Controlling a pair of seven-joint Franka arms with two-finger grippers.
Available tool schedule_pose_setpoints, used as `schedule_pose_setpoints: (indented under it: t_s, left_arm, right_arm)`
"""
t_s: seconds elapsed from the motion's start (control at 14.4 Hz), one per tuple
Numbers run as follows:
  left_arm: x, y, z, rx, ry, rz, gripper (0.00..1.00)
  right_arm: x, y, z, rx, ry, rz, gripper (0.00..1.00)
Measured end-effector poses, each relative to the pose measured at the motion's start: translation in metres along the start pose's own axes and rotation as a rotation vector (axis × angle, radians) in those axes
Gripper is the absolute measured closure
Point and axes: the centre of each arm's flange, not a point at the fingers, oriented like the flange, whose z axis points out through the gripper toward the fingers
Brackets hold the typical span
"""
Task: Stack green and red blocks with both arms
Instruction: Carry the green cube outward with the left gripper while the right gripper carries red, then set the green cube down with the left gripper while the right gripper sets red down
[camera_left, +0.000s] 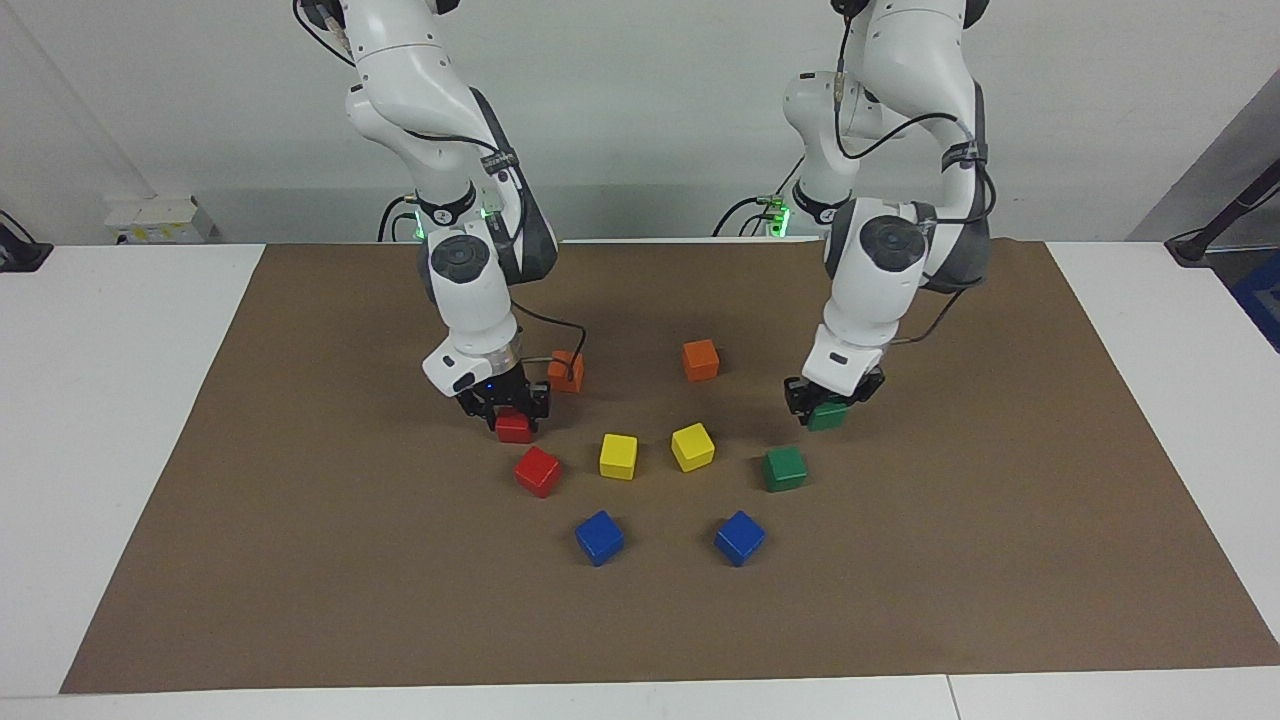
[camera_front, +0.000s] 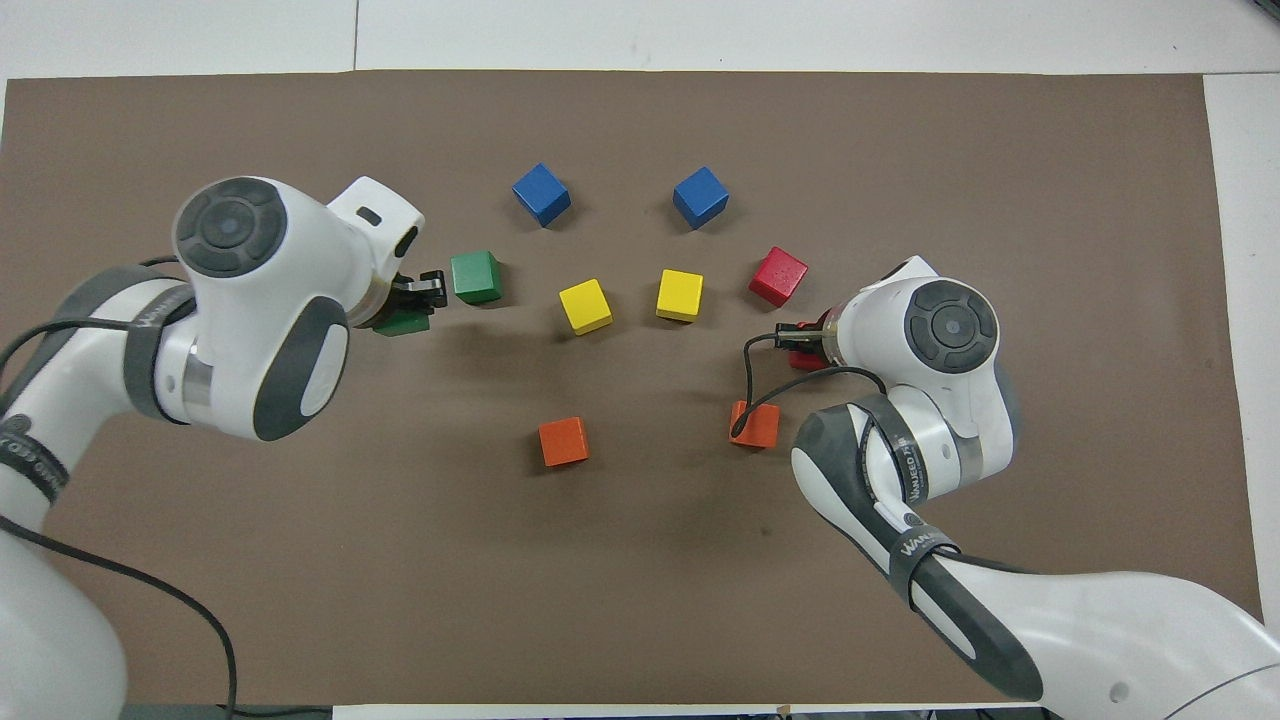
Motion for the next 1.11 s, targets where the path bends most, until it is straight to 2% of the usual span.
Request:
schedule_pose_setpoints:
  t_s: [0.14, 0.28, 0.49, 0.62, 0.76, 0.97, 1.11]
  left_arm:
    - [0.009, -0.041, -0.017, 0.0, -0.008, 0.012, 0.45]
    - [0.017, -0.088, -0.023, 0.002, -0.03, 0.044, 0.45]
    - [0.026, -0.154, -0.02, -0.007, -0.051, 0.1, 0.45]
    - [0.026, -0.193, -0.014, -0.009, -0.063, 0.145, 0.45]
    - [0.022, -0.225, -0.006, -0.013, -0.081, 0.192, 0.45]
    - [0.011, -0.259, 0.013, -0.017, -0.088, 0.223, 0.45]
    - [0.001, -0.269, 0.035, -0.015, -0.072, 0.222, 0.45]
  right_arm:
    - [0.008, 0.004, -0.011, -0.014, -0.023, 0.005, 0.45]
    - [0.033, 0.022, -0.046, -0.033, -0.051, -0.013, 0.45]
    - [0.074, 0.107, -0.091, -0.042, -0.035, -0.104, 0.45]
    - [0.083, 0.17, -0.091, -0.05, -0.047, -0.16, 0.45]
    - [0.083, 0.206, -0.086, -0.053, -0.062, -0.189, 0.45]
    - [0.078, 0.22, -0.077, -0.052, -0.077, -0.19, 0.45]
    - [0.073, 0.219, -0.066, -0.053, -0.059, -0.193, 0.45]
